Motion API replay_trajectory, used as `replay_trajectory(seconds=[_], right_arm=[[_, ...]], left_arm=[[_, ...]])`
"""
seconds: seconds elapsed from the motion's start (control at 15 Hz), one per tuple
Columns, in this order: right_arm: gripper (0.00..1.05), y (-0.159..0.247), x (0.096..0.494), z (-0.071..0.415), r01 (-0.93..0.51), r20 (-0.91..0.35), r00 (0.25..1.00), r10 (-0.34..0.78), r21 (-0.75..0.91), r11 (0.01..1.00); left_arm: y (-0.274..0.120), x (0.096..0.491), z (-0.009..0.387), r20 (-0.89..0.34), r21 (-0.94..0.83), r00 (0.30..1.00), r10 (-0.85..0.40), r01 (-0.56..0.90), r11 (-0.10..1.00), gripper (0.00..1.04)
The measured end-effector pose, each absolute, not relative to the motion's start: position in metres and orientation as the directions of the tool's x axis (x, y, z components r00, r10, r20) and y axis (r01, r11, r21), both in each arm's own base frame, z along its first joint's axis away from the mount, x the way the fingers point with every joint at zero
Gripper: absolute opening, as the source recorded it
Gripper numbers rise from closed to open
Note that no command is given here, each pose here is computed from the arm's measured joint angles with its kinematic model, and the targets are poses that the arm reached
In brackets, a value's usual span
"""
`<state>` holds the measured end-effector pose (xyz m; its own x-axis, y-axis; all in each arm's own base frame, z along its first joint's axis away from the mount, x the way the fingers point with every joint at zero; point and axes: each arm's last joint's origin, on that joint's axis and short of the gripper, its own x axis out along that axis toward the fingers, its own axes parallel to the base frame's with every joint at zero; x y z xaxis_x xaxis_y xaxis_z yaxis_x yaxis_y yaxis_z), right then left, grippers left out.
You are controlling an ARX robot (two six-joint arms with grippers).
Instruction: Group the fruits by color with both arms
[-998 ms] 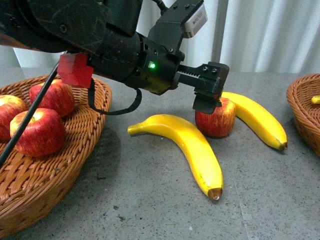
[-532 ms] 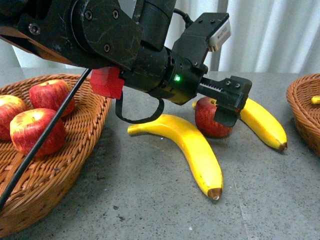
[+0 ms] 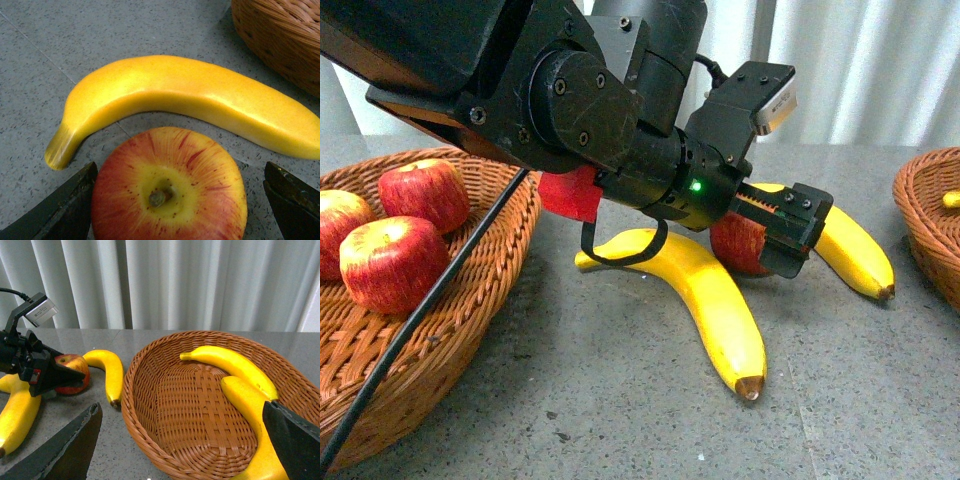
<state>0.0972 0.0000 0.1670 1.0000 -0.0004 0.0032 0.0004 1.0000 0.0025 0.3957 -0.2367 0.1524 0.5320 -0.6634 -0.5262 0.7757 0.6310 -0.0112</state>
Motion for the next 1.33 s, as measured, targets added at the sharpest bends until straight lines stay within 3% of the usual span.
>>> replay_trajectory(seconds=[0.2, 0.27, 0.53, 0.8, 1.0, 1.2, 1.33], right_arm=[[0.98, 0.000, 0.097, 0.167, 0.000, 0.004, 1.000, 0.000, 0.002, 1.000], [0.98, 0.000, 0.097, 0.167, 0.000, 0.003, 1.000, 0.000, 0.002, 1.000], [0.98, 0.000, 0.097, 0.167, 0.000, 0.003, 1.000, 0.000, 0.002, 1.000], [0.98, 0.000, 0.097, 0.167, 0.000, 0.003, 1.000, 0.000, 0.002, 1.000], [0.98, 0.000, 0.097, 0.167, 0.000, 0.004, 1.000, 0.000, 0.002, 1.000], [0.98, 0.000, 0.097, 0.167, 0.000, 0.004, 1.000, 0.000, 0.002, 1.000], [0.98, 0.000, 0.097, 0.167, 0.000, 0.003, 1.000, 0.000, 0.002, 1.000]], left_arm=[[-0.241, 0.400, 0.153, -0.519, -0.005, 0.536, -0.665, 0.776, 0.630, 0.72], [-0.242, 0.400, 0.152, -0.522, -0.004, 0.537, -0.663, 0.776, 0.631, 0.68], [-0.242, 0.396, 0.163, -0.522, 0.054, 0.585, -0.621, 0.749, 0.661, 0.67], [-0.229, 0.378, 0.248, -0.351, 0.226, 0.770, -0.532, 0.621, 0.750, 0.67], [-0.190, 0.347, 0.303, -0.198, 0.265, 0.931, -0.308, 0.353, 0.897, 0.67], [-0.129, 0.318, 0.296, -0.220, 0.244, 0.972, -0.080, 0.134, 0.960, 0.67], [-0.093, 0.297, 0.296, -0.219, 0.199, 0.976, 0.000, 0.045, 0.979, 0.67]])
